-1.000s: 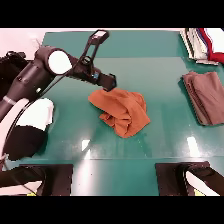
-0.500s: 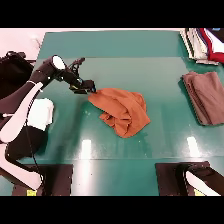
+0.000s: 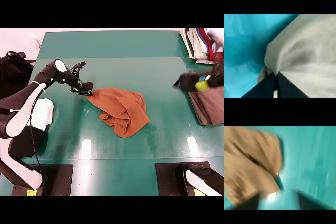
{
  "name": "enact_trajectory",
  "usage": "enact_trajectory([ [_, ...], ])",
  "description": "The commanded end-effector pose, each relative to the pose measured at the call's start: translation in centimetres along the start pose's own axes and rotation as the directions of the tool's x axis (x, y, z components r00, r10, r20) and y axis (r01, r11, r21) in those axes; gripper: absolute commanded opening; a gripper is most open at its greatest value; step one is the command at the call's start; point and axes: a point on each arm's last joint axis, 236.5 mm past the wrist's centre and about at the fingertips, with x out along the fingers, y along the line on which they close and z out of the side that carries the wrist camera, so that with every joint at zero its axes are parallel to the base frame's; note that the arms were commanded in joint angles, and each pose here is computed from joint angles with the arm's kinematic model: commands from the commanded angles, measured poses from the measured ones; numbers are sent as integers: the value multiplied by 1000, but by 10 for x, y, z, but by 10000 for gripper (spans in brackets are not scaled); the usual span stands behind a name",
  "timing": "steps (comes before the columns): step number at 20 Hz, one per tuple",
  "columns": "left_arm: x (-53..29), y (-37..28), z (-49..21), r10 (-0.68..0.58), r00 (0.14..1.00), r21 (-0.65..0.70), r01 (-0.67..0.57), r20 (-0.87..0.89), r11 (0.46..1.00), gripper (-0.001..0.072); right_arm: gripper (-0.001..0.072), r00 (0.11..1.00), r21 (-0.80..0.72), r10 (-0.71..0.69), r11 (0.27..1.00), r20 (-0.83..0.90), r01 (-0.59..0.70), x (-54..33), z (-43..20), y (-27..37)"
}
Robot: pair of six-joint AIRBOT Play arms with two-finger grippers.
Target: Fold the shirts.
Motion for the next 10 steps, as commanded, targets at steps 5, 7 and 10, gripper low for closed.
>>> enact_trajectory([
  [5, -12, -7, 11, -2, 1000, 25, 2, 19, 1000, 25, 591, 910, 133, 151, 985, -387, -107, 137, -135, -21],
  [7, -12, -7, 7, -3, 1000, 26, 3, 2, 1000, 25, 590, 892, 118, 205, 978, -402, -172, 158, -136, 2],
  [10, -12, -8, 3, -5, 1000, 26, 5, -14, 1000, 25, 587, 874, 54, 224, 973, -431, -223, 176, -132, 27],
])
